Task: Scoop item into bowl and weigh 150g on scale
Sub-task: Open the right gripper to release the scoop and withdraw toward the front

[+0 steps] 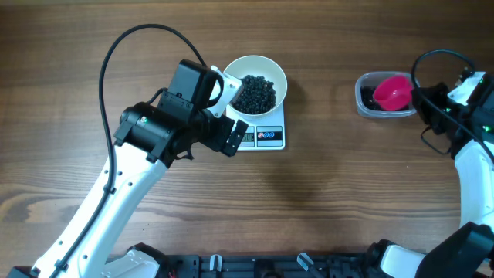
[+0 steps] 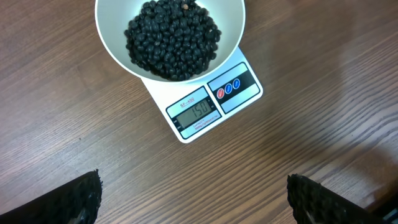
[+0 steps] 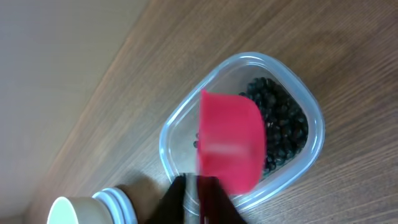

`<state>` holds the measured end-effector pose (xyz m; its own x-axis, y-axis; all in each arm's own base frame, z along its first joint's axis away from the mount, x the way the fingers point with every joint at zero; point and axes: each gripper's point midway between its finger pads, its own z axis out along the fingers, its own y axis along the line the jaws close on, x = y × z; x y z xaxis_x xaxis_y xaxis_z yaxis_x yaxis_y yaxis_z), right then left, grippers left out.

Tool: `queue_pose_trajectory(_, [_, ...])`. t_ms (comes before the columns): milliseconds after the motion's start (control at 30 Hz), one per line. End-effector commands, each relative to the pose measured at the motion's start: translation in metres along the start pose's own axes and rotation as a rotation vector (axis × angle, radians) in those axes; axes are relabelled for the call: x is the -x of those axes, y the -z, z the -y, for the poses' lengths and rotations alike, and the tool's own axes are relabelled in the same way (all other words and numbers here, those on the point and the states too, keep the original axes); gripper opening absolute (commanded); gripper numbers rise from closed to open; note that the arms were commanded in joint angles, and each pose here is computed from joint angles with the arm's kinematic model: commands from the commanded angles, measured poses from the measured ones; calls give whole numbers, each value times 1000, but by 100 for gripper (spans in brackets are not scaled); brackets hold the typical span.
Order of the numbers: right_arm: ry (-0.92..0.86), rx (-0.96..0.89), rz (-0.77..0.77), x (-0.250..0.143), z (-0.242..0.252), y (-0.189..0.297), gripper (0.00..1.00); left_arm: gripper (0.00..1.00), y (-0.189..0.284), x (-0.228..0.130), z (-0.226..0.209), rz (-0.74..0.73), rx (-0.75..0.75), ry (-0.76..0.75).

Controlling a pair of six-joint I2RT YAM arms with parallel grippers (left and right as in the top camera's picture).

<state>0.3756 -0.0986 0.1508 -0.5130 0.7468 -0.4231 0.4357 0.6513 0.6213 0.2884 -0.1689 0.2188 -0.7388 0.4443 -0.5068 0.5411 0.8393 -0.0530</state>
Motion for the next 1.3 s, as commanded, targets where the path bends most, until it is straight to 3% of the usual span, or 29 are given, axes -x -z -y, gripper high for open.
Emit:
queue_pose_trajectory(0, [-3,-15,10,1,3,-1,50,100,1,0,-2,5,8,5])
queue_pose_trajectory(67, [35,-7,24,4,-1,4,91,100,1,0,-2,5,8,5])
queue_pose_trajectory(100, [52,0,36,6,-4,8,100,100,1,0,-2,5,8,4])
queue_pose_trajectory(333, [227,-214,141,18,-4,78,100,100,1,0,-2,5,8,4])
queue_pose_trajectory(400, [246,-312,150,10,5,104,100,100,1,0,-2,5,8,4])
queue_pose_trajectory(500, [315,-298,119,-10,-8,124,100,100,1,0,-2,5,8,5])
queue_pose_trajectory(633, [625,-43,-25,-70,-75,121,100,100,1,0,-2,5,8,4])
queue_pose_trajectory(767, [788,117,-138,-120,-116,115,100,100,1,0,-2,5,8,4])
queue_pose_trajectory(1000, [806,93,-151,-123,-115,111,100,100,1,0,-2,5,8,4])
queue_pose_trajectory(1267, [750,23,-282,-132,-97,73,100,100,1,0,-2,5,8,5])
